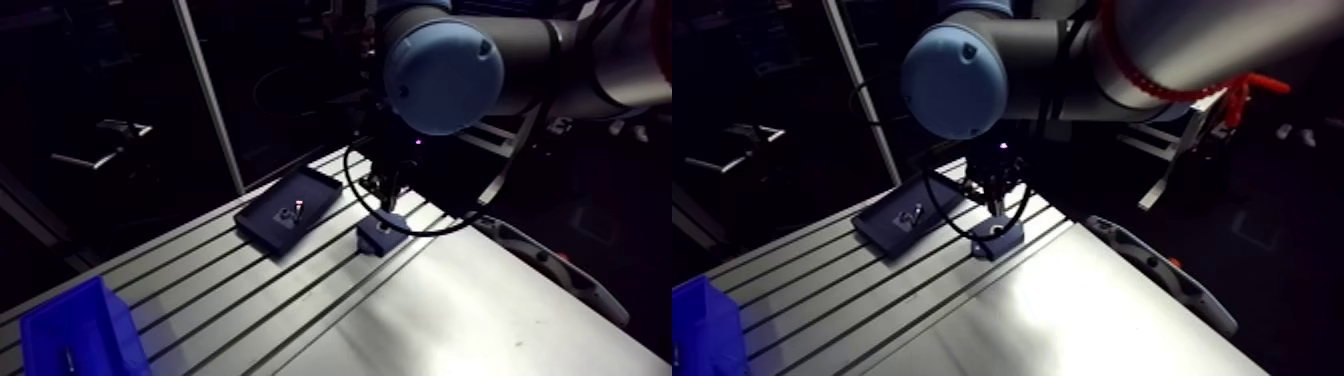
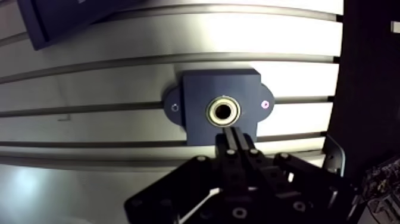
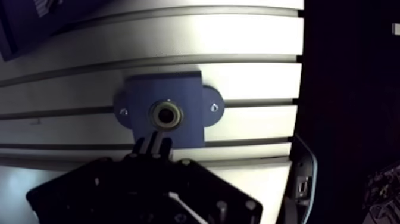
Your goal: Pick up the bearing and press it into the housing until flush.
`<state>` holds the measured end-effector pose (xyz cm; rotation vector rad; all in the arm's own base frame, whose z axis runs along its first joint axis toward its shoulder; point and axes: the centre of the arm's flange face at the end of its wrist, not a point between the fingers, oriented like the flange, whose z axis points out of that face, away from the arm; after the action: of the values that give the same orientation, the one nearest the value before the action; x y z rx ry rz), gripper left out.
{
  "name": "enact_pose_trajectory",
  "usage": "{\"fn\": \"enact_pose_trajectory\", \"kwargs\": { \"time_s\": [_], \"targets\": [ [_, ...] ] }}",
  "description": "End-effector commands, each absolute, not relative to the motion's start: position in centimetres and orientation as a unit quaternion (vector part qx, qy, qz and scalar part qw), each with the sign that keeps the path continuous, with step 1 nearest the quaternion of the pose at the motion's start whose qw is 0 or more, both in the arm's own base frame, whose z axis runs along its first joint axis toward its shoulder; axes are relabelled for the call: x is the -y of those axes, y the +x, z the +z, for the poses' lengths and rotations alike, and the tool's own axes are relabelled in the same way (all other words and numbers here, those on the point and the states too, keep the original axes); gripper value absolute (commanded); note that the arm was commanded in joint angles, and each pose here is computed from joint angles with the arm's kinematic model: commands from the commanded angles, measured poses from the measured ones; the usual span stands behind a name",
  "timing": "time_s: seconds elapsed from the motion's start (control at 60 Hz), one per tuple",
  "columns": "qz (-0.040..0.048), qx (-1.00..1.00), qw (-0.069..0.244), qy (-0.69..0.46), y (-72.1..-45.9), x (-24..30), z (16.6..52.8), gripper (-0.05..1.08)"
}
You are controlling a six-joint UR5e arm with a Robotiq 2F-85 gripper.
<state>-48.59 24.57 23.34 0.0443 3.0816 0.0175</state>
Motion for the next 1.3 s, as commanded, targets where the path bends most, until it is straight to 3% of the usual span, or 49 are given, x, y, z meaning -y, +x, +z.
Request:
{"fn": "enact_pose_trajectory", "kwargs": {
  "time_s": [0.017, 0.033, 0.117, 0.383, 0.617, 0.783, 1.0, 1.3],
  "targets": [
    [-0.0075, -0.999, 0.036, 0.007, -47.7, -23.0, 26.5, 0.0],
    [-0.0113, -0.999, 0.03, 0.006, -47.8, -22.2, 28.3, 0.0],
    [-0.0193, -0.999, 0.024, 0.006, -48.8, -20.6, 30.1, 0.0],
    [-0.0111, -0.999, 0.022, 0.03, -52.4, -16.3, 34.6, 0.0],
    [-0.0134, -0.999, 0.025, 0.045, -56.3, -11.7, 37.5, 0.0],
    [-0.0086, -0.999, 0.02, 0.03, -58.8, -7.3, 39.6, 0.0],
    [-0.0046, -1.0, 0.016, 0.014, -59.2, -4.6, 40.9, 0.0],
    [-0.0056, -1.0, 0.028, 0.005, -56.5, -3.0, 43.1, 0.0]
  ]
}}
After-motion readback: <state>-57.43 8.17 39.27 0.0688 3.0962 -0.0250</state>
